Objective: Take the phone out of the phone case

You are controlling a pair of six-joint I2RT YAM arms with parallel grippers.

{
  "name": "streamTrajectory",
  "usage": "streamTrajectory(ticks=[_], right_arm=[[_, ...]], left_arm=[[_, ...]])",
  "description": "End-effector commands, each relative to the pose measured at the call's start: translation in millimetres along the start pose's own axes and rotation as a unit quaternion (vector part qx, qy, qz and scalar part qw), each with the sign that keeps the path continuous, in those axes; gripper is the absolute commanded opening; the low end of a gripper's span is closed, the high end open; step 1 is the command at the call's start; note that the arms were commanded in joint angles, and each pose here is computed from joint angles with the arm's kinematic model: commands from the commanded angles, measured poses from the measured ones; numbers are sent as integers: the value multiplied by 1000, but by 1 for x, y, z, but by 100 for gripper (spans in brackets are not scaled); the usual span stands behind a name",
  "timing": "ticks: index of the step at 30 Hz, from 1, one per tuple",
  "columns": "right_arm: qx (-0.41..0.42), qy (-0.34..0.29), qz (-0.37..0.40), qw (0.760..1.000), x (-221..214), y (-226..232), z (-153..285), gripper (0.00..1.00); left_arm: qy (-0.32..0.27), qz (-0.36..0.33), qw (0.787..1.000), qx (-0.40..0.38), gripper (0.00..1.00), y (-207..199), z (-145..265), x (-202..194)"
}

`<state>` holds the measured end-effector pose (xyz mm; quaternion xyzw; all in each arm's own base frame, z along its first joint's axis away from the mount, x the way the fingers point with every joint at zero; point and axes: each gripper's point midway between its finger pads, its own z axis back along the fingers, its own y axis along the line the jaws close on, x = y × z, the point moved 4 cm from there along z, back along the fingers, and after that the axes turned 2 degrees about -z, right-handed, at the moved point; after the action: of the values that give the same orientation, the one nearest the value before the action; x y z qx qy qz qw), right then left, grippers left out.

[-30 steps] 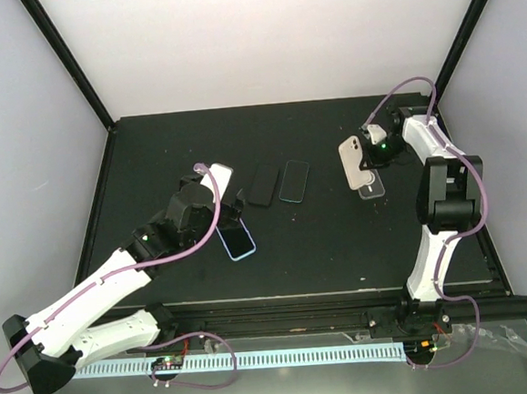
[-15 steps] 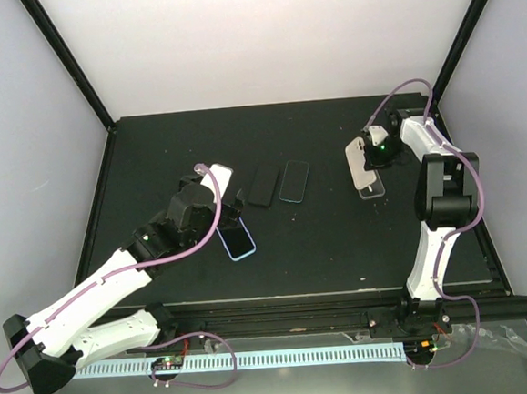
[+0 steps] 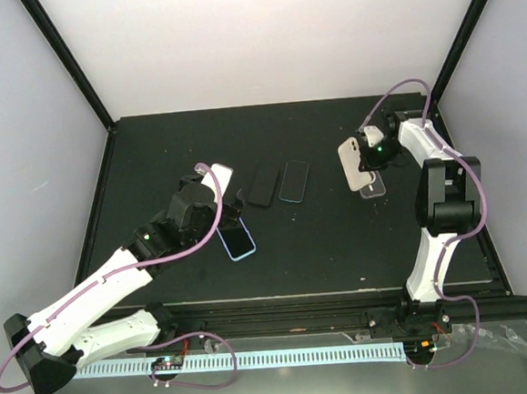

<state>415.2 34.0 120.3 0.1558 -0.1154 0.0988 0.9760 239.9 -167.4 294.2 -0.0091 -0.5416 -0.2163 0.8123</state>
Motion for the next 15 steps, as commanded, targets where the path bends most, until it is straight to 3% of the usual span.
streamTrajectory(ticks=[1,15], right_arm=[[12,-8,13,1000,3,13,1,1],[-73,1,-22,997,14,-23,-9,1]], left_arm=[[-1,-1,1000,4,99,2,-1,2],[-1,-1,1000,3,99,2,-1,1]])
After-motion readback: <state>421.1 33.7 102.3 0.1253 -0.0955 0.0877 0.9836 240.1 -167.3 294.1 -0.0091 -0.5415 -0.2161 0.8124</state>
